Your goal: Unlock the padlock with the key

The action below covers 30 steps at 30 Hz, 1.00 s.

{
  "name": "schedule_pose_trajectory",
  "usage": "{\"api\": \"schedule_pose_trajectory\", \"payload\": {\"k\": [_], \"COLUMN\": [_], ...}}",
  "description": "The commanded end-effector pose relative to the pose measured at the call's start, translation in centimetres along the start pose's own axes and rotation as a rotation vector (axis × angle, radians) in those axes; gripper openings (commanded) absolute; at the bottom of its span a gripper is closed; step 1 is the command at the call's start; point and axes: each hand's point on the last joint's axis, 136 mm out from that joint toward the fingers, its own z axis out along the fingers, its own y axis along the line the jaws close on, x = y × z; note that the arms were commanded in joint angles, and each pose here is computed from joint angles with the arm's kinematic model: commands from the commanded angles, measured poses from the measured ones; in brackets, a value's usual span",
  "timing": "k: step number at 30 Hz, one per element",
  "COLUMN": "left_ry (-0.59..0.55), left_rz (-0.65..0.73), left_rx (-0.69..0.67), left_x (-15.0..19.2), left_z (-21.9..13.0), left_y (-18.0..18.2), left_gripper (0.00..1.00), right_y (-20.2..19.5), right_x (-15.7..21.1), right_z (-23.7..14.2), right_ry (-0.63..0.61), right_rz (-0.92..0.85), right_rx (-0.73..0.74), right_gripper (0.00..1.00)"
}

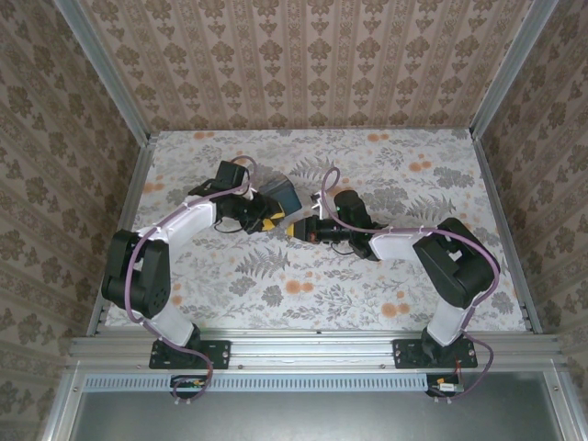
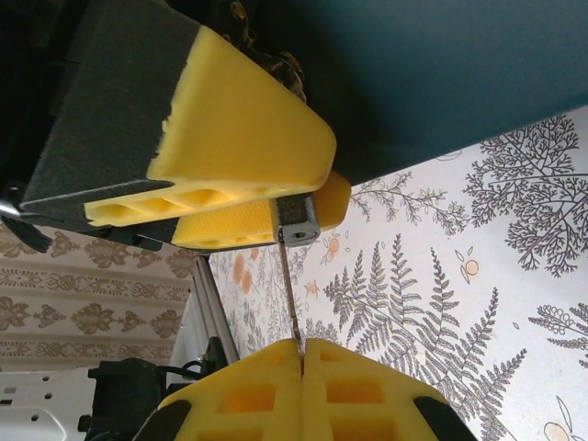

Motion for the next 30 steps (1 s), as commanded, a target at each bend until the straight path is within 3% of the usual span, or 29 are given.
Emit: {"api": "schedule_pose_trajectory", "payload": {"k": [1,30], "left_ry": [-0.002,-0.013], "left_rz": [0.046,0.029], "left_rx": [0.066,0.028], "left_x": [0.6,0.4], "left_z": [-1.2,-1.3], "left_y": [-2.5,-1.1], "left_gripper": [0.08,0.08], "right_y": [0.1,0.6], "right_x": [-0.6,-1.0], "right_z": [0.7,-0.2], "right_ry": [-0.008,-0.035], "right_rz": [-0.017,-0.04], "right_rx": [0.003,0.003], "right_gripper": [0.0,0.0]}}
